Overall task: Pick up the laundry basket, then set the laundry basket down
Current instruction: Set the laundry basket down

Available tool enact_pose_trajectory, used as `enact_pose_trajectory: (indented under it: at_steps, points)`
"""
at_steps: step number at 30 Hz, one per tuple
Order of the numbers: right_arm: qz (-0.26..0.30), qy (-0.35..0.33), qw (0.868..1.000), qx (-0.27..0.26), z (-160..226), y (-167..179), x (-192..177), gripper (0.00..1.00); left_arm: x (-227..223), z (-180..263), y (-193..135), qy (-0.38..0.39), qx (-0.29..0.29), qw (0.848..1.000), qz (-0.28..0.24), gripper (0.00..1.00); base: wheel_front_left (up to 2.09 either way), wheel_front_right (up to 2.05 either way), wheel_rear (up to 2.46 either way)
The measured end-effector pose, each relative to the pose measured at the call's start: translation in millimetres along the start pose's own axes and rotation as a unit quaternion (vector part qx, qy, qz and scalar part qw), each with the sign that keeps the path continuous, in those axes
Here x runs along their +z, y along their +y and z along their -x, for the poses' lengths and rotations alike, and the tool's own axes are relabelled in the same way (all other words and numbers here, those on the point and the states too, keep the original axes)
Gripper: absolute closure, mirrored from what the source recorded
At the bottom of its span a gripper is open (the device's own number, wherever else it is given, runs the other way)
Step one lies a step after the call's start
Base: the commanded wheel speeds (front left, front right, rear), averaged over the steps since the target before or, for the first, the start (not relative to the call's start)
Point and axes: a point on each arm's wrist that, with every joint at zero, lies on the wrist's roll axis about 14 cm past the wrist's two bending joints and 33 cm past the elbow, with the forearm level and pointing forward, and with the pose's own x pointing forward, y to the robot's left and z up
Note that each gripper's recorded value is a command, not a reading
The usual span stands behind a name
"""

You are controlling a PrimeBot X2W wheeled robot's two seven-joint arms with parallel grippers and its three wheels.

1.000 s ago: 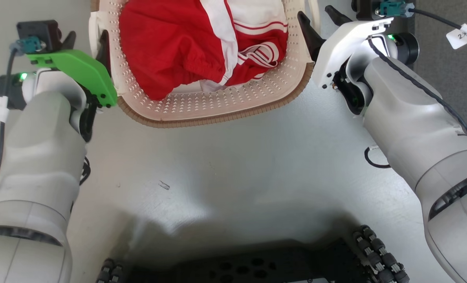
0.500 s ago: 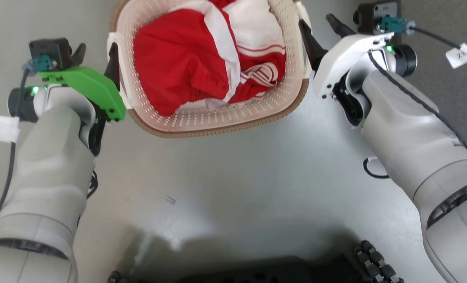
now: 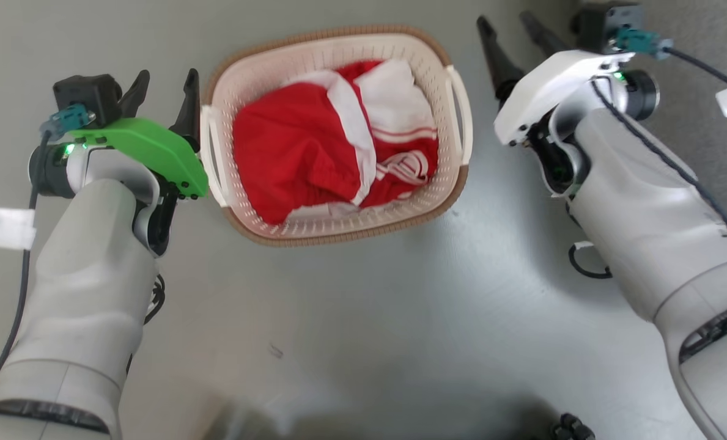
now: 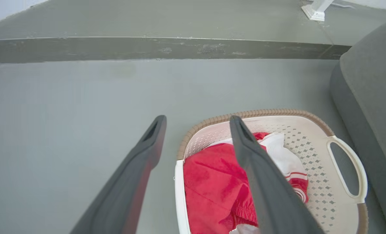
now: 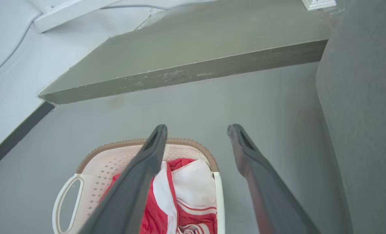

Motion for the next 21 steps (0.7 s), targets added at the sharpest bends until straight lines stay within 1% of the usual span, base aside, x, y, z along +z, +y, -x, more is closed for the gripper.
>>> enact_pose_trajectory:
  at_steps: [5,10,14,19,21]
  points:
    - [0.007,-0.049,0.999,-0.011,16.5,-1.3,35.6,0.0,33.3,16.0,-5.1,-0.047,-0.004,0.999,0.0,0.0,0.0,0.0,0.0]
    - [0.019,-0.094,0.995,-0.011,36.4,6.8,65.0,0.0,62.5,35.2,-11.9,-0.089,-0.012,0.996,-0.014,0.0,0.0,0.0,0.0]
    - [0.031,-0.126,0.991,-0.021,55.2,7.1,83.8,0.0,84.9,50.9,-22.0,-0.124,-0.022,0.992,-0.021,0.0,0.0,0.0,0.0]
    - [0.031,-0.165,0.985,-0.028,78.8,11.8,105.0,0.0,112.5,72.8,-30.9,-0.169,-0.025,0.985,-0.027,0.0,0.0,0.0,0.0]
    - [0.041,-0.179,0.983,-0.028,88.4,13.8,112.1,0.0,120.4,81.9,-33.9,-0.183,-0.025,0.982,-0.034,0.0,0.0,0.0,0.0]
